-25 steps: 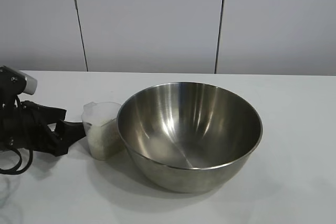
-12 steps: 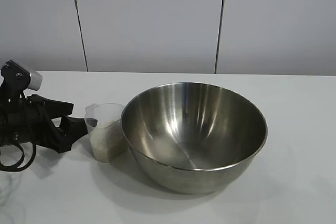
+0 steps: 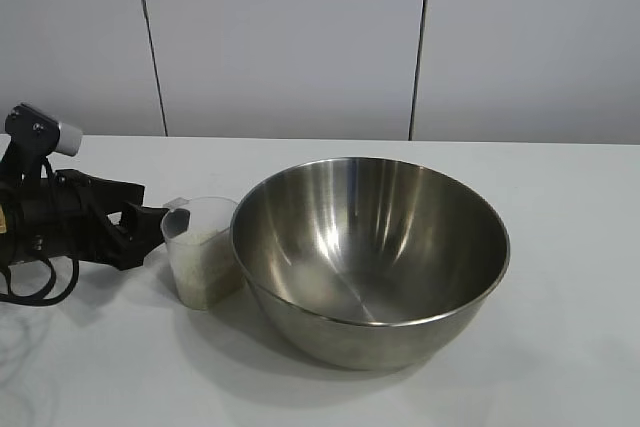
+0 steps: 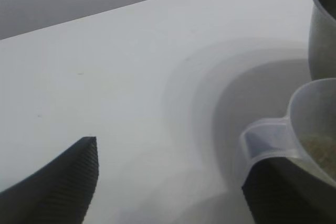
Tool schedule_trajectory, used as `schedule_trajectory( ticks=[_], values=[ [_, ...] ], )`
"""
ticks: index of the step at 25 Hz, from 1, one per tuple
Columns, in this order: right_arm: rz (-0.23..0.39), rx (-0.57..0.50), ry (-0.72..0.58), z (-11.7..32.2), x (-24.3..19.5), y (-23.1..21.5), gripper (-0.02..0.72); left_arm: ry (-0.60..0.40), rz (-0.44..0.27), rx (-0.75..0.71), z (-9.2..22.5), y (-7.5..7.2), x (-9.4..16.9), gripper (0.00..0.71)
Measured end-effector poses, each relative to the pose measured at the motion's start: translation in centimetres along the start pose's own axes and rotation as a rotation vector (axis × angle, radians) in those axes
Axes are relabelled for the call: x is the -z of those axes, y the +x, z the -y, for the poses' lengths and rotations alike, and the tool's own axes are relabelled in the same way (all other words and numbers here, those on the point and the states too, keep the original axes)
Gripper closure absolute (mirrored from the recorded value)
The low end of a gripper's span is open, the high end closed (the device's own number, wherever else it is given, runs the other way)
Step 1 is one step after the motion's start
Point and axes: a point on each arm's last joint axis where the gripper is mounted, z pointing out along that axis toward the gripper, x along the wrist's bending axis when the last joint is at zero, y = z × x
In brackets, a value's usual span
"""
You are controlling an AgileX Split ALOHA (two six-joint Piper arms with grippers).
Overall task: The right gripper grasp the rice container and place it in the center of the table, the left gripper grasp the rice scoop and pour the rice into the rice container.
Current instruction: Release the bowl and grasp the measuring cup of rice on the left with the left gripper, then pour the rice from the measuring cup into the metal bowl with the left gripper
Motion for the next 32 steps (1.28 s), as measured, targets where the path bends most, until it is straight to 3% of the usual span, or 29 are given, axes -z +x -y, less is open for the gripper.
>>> schedule_trajectory(
  ticks=[3, 6, 18, 26, 30, 32],
  values=[
    [0.000, 0.000, 0.001, 0.0, 0.0, 0.0, 0.043, 0.003, -0.001, 0.003, 0.1, 0.0, 0.0, 0.644],
    [0.000, 0.000, 0.001, 0.0, 0.0, 0.0, 0.043, 0.002, -0.001, 0.003, 0.1, 0.0, 0.0, 0.692],
    [0.000, 0.000, 0.001, 0.0, 0.0, 0.0, 0.043, -0.058, -0.056, -0.037, -2.9, 0.8, 0.3, 0.701],
    [-0.001, 0.000, 0.002, 0.0, 0.0, 0.0, 0.043, -0.066, -0.128, -0.207, -10.4, 2.0, 1.9, 0.701],
    [-0.006, -0.003, 0.002, 0.0, 0.0, 0.1, 0.043, -0.027, -0.132, -0.351, -15.1, 0.5, 2.2, 0.701],
    [-0.006, -0.003, 0.002, 0.0, 0.0, 0.1, 0.043, -0.002, -0.089, -0.463, -17.1, -1.6, 1.6, 0.701]
  ],
)
